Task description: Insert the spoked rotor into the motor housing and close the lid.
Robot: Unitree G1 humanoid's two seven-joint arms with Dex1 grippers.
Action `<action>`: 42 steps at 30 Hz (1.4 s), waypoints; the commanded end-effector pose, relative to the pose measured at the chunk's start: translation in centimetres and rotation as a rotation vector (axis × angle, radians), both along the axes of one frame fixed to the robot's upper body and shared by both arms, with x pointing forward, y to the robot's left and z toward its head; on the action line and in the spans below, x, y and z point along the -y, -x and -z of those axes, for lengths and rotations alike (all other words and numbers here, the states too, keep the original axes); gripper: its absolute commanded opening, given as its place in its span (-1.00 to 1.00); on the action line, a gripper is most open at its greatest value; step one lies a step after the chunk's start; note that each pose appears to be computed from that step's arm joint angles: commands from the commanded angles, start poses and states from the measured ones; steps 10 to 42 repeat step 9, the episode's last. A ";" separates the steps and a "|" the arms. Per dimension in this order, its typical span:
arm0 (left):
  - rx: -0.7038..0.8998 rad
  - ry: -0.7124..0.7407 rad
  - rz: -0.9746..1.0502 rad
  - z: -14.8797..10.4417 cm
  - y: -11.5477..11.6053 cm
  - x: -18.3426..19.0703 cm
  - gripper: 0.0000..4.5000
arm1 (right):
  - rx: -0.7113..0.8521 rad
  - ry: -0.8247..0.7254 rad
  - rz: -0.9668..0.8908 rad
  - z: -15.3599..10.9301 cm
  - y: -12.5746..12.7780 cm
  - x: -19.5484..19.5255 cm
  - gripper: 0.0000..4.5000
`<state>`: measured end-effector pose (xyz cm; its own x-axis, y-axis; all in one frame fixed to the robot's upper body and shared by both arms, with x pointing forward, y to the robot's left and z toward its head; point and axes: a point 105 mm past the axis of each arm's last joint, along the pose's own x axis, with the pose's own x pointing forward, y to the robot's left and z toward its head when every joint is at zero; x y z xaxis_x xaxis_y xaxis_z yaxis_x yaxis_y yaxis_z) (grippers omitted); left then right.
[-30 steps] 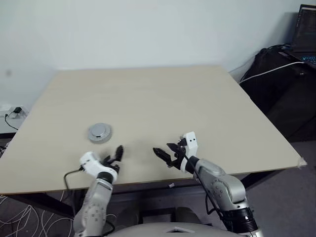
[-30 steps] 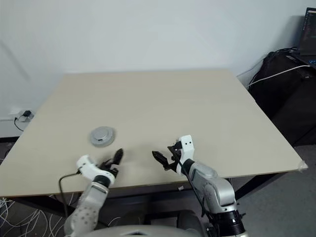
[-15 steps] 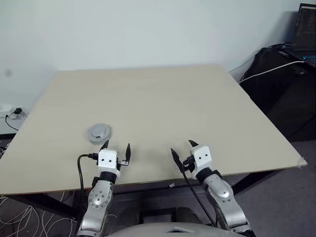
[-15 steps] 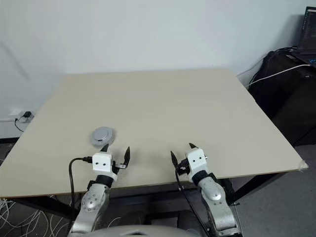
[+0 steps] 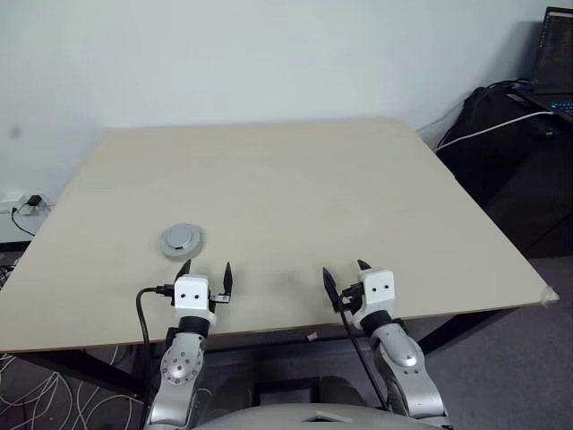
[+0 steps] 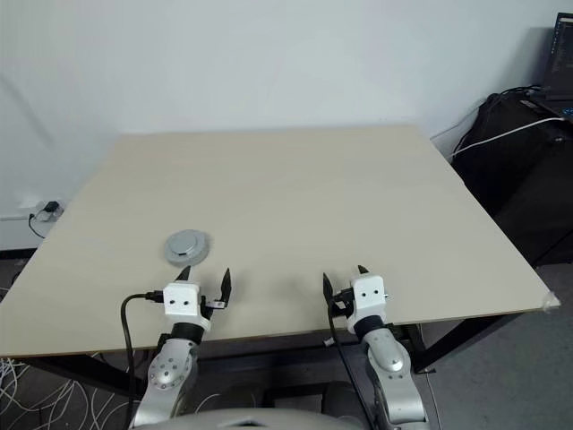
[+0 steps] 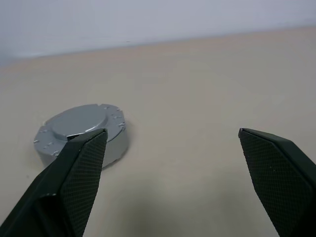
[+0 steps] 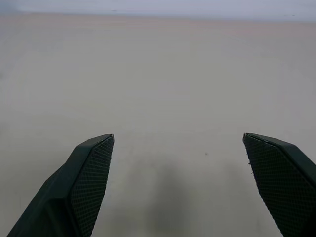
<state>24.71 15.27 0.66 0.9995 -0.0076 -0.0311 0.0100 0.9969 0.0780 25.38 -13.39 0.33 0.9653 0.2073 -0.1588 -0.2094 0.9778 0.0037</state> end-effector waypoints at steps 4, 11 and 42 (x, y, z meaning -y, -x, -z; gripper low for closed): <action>0.041 0.025 -0.024 -1.1 -0.6 -0.3 0.99 | 0.060 -0.012 0.023 -2.1 -0.6 0.0 1.00; 0.037 0.036 -0.040 -1.0 -0.5 -0.4 0.99 | 0.059 -0.014 0.026 -2.4 -0.5 0.0 1.00; 0.037 0.036 -0.040 -1.0 -0.5 -0.4 0.99 | 0.059 -0.014 0.026 -2.4 -0.5 0.0 1.00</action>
